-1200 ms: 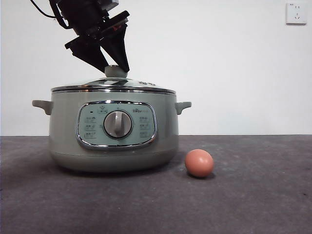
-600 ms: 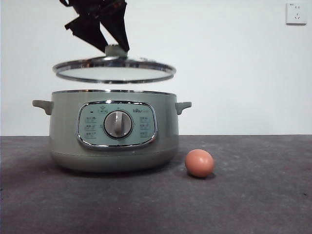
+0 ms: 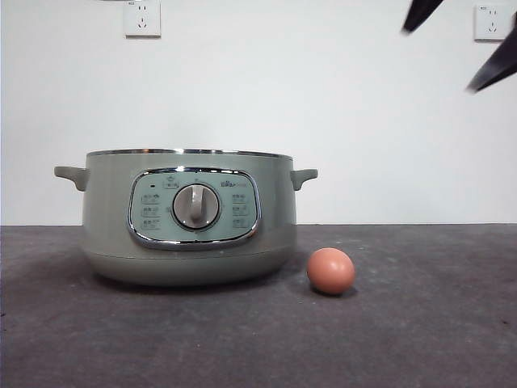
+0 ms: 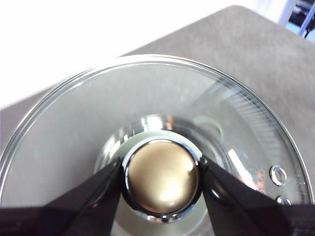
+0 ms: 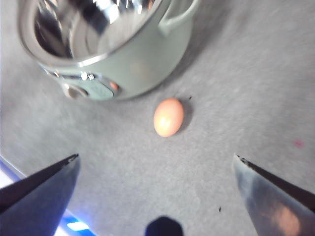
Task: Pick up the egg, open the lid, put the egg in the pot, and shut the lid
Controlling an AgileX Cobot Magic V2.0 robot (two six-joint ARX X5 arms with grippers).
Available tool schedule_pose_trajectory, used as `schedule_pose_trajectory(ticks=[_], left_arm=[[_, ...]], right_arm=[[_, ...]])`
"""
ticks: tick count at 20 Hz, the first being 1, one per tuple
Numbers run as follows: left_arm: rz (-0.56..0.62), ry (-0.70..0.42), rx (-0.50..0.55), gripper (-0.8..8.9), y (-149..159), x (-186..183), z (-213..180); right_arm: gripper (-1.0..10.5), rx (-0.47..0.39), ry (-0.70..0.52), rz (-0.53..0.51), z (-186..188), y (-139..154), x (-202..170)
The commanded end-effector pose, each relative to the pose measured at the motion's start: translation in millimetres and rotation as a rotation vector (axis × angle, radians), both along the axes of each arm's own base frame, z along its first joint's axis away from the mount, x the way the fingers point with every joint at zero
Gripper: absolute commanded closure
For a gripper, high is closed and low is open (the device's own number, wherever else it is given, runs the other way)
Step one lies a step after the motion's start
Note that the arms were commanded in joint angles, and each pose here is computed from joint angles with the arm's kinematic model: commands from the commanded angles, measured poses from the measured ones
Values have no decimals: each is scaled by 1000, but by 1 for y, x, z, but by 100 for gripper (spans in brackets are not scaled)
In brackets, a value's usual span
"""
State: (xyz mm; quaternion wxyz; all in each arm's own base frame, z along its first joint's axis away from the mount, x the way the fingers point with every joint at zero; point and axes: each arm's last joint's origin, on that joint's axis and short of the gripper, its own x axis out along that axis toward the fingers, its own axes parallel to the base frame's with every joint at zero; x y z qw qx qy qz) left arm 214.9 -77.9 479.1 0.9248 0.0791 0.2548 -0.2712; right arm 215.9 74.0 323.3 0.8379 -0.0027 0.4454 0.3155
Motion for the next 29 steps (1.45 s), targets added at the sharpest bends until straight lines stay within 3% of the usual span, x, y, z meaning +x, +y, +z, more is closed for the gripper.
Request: schedule_pose_trajectory(ticks=[1,6,13,24,29], left_arm=[[17,-79,-16,821,11,-23,16],[60,-81,8,821,26,-64,20],[65,-39,16,821,39,-105,-11],[73,-76,-10,821,48,-134,-18],[72,-76,-9,821,48,-134,-18]], right_arm=[[354,-51,30,32,-16,19,14],[353,-116,91,52,-55,57,43],[354,-208,174,18,-110,92,66],[427,-256,224,-50,-154,108,82],[784,-254,223,-68,-154,110,82]])
